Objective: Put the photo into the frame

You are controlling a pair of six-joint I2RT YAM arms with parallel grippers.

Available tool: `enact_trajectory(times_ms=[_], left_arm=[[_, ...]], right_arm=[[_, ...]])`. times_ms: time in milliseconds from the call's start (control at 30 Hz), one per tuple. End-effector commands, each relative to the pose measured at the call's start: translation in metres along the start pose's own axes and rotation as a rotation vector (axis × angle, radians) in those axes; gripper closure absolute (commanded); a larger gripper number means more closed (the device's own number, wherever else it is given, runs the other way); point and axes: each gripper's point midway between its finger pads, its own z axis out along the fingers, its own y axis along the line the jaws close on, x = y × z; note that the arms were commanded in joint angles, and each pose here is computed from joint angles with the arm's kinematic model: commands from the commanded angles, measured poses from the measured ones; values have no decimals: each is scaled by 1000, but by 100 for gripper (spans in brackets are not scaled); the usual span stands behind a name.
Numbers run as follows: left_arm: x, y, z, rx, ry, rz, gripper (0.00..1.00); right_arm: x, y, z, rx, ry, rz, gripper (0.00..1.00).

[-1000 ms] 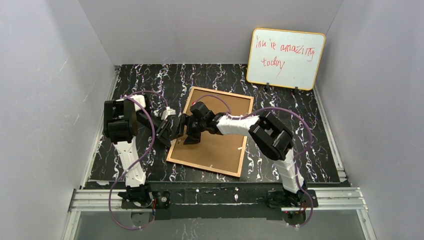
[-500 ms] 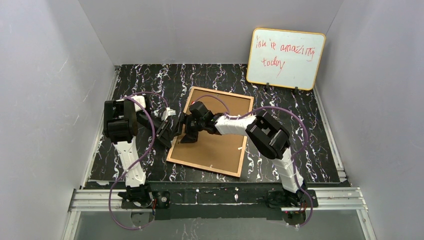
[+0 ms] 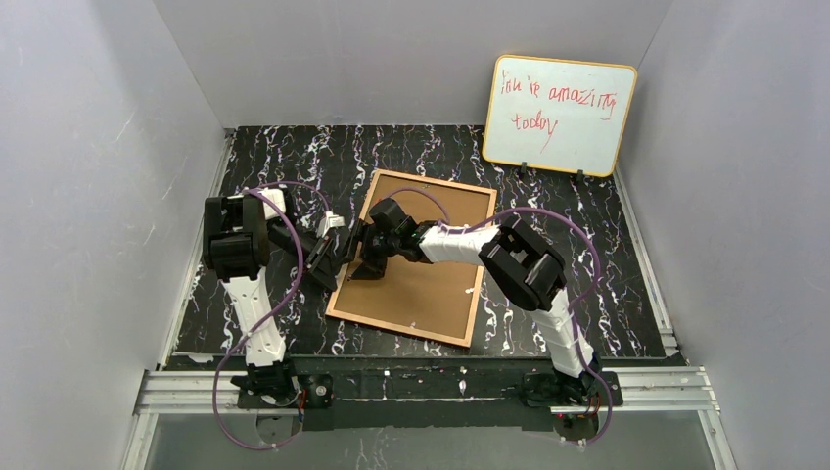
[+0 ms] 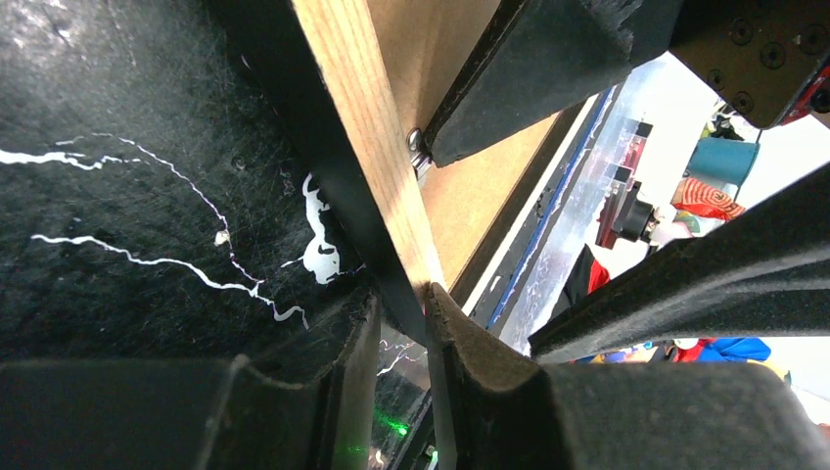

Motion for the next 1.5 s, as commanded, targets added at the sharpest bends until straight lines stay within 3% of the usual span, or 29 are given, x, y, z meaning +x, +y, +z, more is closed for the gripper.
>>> enact_trajectory(times_ms=[0, 467, 867, 1067, 1467], left_arm=[[-1, 6, 4, -4, -8, 30, 79], [1, 6, 6, 1, -9, 36, 81], [4, 6, 7, 0, -3, 38, 83], [5, 7, 7, -7, -1, 41, 84], [4, 6, 9, 2, -15, 35, 84]], right_arm=[[-7, -29, 7, 106, -81, 65, 29], [-10, -33, 10, 225, -195, 97, 29], [-12, -22, -3, 196, -275, 131, 28], [2, -34, -20, 241, -263, 124, 27], [1, -27, 10, 232, -233, 95, 28]])
